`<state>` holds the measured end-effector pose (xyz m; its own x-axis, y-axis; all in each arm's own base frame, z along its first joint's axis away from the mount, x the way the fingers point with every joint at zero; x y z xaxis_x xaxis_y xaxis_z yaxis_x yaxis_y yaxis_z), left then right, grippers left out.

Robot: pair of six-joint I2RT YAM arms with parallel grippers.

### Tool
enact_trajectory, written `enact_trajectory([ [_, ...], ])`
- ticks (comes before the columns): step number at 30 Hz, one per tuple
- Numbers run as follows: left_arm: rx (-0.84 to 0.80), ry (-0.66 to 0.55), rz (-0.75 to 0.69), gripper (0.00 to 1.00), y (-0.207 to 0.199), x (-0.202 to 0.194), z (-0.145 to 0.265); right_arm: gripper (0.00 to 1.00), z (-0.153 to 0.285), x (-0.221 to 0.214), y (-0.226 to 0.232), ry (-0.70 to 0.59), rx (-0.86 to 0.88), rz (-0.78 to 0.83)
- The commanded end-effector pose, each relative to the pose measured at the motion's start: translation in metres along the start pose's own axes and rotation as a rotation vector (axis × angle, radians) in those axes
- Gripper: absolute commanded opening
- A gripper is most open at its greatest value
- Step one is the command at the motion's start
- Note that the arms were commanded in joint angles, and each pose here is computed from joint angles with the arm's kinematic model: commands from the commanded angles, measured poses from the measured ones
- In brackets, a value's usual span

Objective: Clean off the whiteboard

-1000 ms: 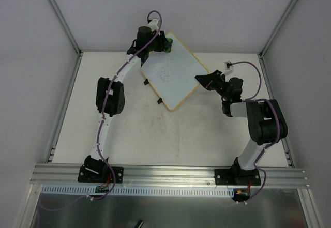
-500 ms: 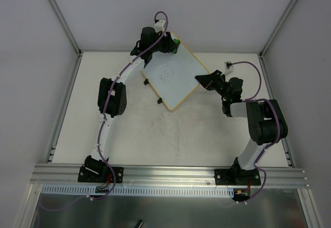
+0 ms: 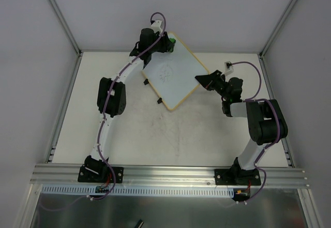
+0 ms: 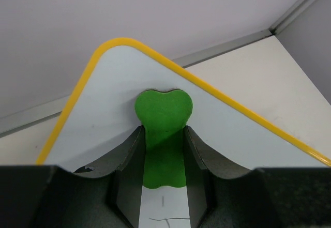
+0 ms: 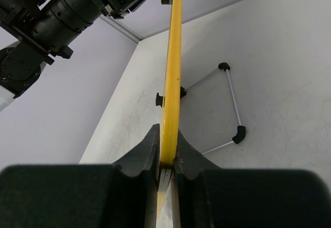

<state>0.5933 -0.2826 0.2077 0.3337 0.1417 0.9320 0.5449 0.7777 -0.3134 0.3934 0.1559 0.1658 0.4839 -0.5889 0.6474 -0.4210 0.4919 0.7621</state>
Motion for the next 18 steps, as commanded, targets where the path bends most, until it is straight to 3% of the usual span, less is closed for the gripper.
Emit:
enact_trajectory([
  [1, 0.144, 0.056, 0.009, 0.00, 0.031, -0.020, 0.004, 0.00, -0.004, -0.009, 0.014, 0.054, 0.093, 0.123],
  [9, 0.263, 0.113, 0.033, 0.00, 0.056, -0.043, 0.013, 0.00, -0.004, -0.008, 0.015, 0.052, 0.093, 0.125],
  [18, 0.372, 0.109, 0.106, 0.00, 0.075, -0.038, 0.034, 0.00, -0.004, -0.009, 0.015, 0.054, 0.095, 0.125],
])
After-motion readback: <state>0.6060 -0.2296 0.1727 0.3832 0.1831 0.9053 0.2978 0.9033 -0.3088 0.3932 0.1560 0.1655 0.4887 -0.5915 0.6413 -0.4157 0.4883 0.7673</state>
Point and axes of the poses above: each gripper's point midway between its finger pads, its own z axis back along the fingers, its own y axis along the line the jaws close on, x = y × z, the point moved 5 cm from there along z, back along the fingers, and after that the axes turned 2 degrees about -z, right-handed, at the moved point
